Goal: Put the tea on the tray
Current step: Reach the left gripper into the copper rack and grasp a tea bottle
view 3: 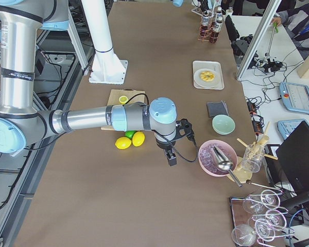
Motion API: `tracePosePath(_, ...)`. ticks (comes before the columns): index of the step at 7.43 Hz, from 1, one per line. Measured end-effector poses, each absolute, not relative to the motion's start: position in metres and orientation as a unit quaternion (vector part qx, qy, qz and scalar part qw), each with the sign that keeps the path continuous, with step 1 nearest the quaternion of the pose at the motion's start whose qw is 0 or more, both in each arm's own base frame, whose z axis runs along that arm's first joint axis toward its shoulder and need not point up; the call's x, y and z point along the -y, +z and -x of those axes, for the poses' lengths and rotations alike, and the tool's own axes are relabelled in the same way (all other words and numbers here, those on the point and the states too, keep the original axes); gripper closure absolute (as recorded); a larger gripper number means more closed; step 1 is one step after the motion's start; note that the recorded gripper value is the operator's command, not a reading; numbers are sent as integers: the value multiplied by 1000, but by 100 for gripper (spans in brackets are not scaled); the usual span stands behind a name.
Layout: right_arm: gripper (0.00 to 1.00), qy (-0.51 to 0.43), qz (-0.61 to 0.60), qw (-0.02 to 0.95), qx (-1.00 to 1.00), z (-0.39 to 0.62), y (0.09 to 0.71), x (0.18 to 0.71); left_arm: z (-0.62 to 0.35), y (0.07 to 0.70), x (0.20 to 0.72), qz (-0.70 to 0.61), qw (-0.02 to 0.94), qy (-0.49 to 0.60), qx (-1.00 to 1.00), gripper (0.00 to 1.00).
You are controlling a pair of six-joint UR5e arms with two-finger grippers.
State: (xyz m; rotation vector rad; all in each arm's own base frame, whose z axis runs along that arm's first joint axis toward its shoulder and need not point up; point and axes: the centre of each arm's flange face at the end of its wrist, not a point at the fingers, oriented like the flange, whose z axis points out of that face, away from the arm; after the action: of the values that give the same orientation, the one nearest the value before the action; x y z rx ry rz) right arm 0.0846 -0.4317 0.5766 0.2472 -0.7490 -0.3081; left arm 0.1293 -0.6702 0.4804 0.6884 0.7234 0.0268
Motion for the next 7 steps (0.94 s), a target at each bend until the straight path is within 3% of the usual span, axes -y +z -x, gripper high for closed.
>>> tracePosePath(1,0,-150,-120,911,365,-84,576,432,-130,483,669,-328,879,12,-347,60)
tracePosePath(2,0,-152,-121,910,366,-82,576,432,-129,485,668,-327,879,11,-346,94)
tracePosePath(3,0,-154,-122,910,366,-81,574,433,-129,487,667,-325,880,10,-346,100)
tracePosePath(7,0,-158,-129,906,371,-79,566,435,-118,474,672,-326,876,4,-354,100)
